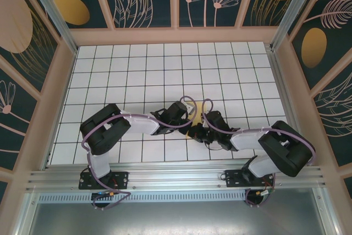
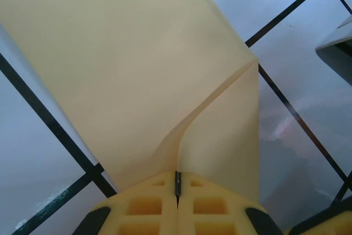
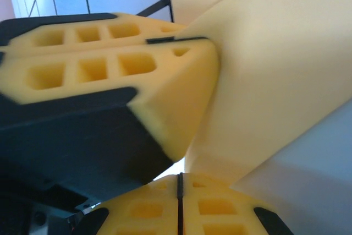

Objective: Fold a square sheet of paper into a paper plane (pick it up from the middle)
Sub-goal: Third fold the triangle at the center of the table.

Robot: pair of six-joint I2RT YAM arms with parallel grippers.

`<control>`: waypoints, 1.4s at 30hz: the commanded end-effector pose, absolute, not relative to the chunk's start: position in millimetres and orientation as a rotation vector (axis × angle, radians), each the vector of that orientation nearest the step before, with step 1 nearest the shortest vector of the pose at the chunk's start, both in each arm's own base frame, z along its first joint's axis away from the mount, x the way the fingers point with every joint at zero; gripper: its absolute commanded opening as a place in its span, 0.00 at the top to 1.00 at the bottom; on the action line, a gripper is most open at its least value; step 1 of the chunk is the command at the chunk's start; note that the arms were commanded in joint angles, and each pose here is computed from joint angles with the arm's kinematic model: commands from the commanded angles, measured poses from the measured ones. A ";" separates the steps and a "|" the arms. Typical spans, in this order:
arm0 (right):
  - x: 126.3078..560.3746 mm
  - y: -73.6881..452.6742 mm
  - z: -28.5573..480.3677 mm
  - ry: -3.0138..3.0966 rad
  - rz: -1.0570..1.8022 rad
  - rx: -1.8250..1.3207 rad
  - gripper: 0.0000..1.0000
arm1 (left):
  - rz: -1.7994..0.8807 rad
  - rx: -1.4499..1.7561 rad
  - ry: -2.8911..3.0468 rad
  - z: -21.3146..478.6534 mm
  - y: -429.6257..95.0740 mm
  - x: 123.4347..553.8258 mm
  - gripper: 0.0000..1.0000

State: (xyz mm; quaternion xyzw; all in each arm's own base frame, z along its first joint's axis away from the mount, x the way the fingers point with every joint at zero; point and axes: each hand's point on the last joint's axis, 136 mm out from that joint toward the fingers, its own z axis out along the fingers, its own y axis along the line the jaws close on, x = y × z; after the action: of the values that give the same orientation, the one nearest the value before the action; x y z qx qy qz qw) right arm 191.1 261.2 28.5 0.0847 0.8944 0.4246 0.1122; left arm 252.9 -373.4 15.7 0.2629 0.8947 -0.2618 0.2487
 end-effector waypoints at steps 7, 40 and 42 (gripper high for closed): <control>186.4 266.5 10.9 2.674 1.186 0.287 0.91 | -0.651 0.739 2.571 -20.3 -353.6 236.0 1.00; 199.2 245.5 30.1 2.633 0.969 0.270 0.89 | -0.623 0.694 2.564 -9.1 -349.2 240.5 1.00; 203.7 236.6 34.4 2.606 0.985 0.295 0.89 | -0.623 0.686 2.564 -9.1 -349.1 240.7 1.00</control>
State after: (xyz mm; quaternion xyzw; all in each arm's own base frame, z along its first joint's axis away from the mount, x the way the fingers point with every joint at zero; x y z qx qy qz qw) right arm 199.3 253.3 33.2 0.0988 0.9152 0.3604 0.1508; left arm 259.1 -368.7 15.7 0.2494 0.8988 -0.2573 0.2526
